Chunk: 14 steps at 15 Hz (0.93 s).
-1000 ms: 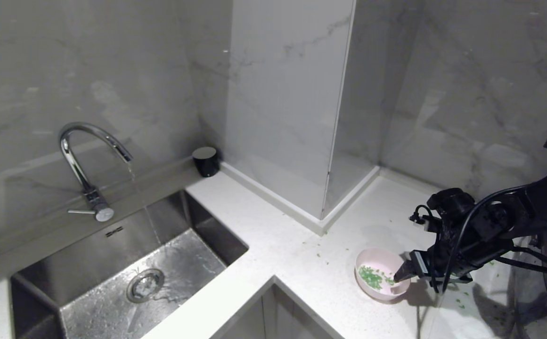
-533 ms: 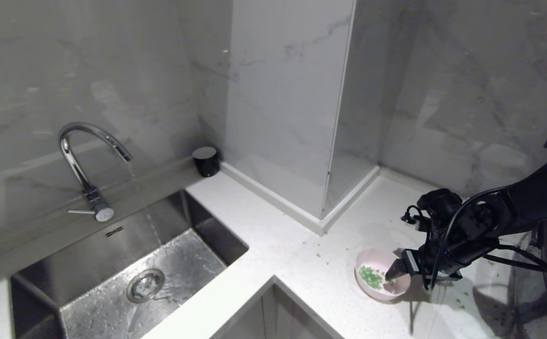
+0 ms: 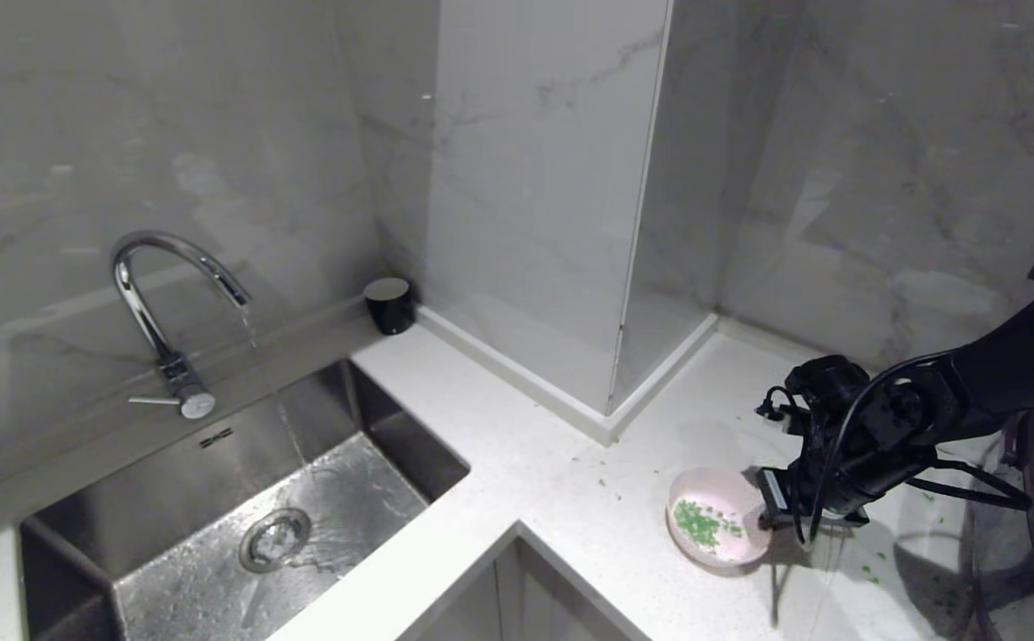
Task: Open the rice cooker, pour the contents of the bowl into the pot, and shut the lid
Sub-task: Pick up the bowl on the table, then place the bowl on the table
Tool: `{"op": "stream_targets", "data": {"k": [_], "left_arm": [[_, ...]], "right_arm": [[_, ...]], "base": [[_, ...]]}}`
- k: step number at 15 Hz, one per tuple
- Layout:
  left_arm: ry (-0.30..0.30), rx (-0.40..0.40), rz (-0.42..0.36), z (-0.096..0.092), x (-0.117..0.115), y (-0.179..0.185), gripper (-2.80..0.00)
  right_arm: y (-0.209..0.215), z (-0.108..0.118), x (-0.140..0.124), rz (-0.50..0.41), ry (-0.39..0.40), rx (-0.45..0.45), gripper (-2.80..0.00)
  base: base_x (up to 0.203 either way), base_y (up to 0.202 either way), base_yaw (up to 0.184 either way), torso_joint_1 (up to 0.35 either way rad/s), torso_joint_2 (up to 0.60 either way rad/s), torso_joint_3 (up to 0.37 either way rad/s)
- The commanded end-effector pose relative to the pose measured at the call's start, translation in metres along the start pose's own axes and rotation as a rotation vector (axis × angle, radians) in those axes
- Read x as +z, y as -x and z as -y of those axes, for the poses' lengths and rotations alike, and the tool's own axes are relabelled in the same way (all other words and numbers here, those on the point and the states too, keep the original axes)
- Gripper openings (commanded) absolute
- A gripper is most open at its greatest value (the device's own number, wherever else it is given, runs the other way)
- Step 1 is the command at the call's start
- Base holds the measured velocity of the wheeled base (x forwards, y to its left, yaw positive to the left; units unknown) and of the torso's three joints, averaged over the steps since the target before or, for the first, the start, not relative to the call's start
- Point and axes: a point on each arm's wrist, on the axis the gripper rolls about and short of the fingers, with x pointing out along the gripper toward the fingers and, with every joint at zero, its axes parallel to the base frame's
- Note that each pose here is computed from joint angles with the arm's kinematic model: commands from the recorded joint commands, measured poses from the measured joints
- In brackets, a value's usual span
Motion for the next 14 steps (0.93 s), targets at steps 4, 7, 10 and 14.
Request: {"op": "stream_targets", "data": {"k": [4, 7, 10, 14], "left_arm": [[0.003, 0.003, -0.001, 0.0, 0.0, 0.0, -2.8], [0.003, 0.003, -0.001, 0.0, 0.0, 0.0, -2.8], [0.003, 0.003, 0.001, 0.0, 0.0, 0.0, -2.8], [0.005, 0.003, -0.001, 0.0, 0.0, 0.0, -2.8]], "right_arm": [[-0.002, -0.01, 0.007, 0.014, -0.001, 0.002, -2.8], [0.0, -0.019, 0.006, 0.018, 0.012, 0.008, -2.8], [0.002, -0.037, 0.014, 0.04, 0.015, 0.026, -2.8], [0.0, -0.057, 0.019, 0.025, 0.022, 0.039, -2.8]], "base": [[0.0, 0.0, 0.0, 0.0, 0.0, 0.0], [0.0, 0.0, 0.0, 0.0, 0.0, 0.0], [0.0, 0.0, 0.0, 0.0, 0.0, 0.0], [0.0, 0.0, 0.0, 0.0, 0.0, 0.0]]}}
